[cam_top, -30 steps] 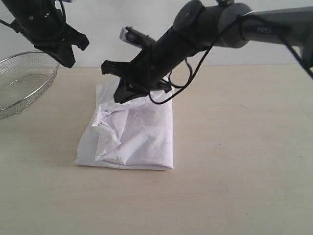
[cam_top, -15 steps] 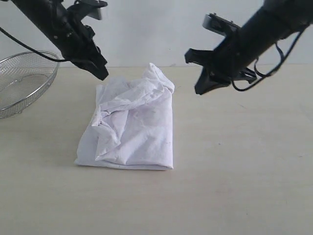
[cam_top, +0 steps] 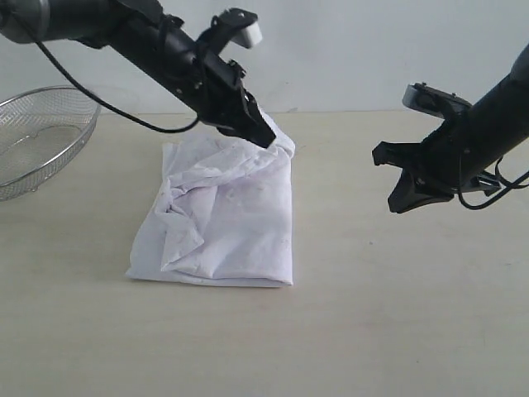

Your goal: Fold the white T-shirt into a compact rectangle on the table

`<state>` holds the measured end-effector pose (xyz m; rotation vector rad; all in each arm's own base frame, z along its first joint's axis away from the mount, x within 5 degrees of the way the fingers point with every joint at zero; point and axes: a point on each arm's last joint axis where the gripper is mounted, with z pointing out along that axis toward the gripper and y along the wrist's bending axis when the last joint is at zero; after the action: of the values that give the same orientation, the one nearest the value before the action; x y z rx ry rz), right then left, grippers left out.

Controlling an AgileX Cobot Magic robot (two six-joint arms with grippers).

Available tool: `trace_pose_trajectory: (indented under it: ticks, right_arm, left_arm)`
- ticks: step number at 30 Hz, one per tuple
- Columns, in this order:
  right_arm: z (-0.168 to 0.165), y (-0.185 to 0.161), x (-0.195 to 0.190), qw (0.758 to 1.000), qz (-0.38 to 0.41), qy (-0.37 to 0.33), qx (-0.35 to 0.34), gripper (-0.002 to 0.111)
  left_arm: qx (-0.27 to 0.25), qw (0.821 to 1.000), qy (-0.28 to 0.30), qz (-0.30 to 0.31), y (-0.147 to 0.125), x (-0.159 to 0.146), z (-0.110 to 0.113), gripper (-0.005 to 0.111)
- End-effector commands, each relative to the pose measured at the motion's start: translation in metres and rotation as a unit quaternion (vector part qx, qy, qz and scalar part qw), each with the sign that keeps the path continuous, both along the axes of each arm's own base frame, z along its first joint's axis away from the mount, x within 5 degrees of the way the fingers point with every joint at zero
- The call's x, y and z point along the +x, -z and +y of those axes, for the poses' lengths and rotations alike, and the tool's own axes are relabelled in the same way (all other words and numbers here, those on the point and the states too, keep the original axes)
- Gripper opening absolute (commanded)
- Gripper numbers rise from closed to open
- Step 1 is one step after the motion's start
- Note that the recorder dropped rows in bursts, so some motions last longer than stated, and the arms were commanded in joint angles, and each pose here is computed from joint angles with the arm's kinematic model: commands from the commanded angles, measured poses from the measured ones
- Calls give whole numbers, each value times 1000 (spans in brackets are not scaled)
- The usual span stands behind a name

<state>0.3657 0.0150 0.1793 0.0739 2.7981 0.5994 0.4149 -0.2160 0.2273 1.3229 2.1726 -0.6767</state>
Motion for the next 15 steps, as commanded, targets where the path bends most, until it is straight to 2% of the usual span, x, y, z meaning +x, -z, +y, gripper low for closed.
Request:
trace_pose_trajectory:
  ticks: [1, 7, 15]
  right_arm:
    - [-2, -5, -2, 1000, -8, 1, 3, 0]
    - [-1, -5, -3, 1000, 1, -6, 7, 0]
    - [0, -5, -5, 1000, 6, -12, 9, 0]
  left_arm:
    - [26, 1000, 8, 2, 37, 3, -15, 5]
    - [46, 999, -16, -10, 70, 15, -16, 5]
    - [91, 992, -46, -68, 87, 30, -9, 5]
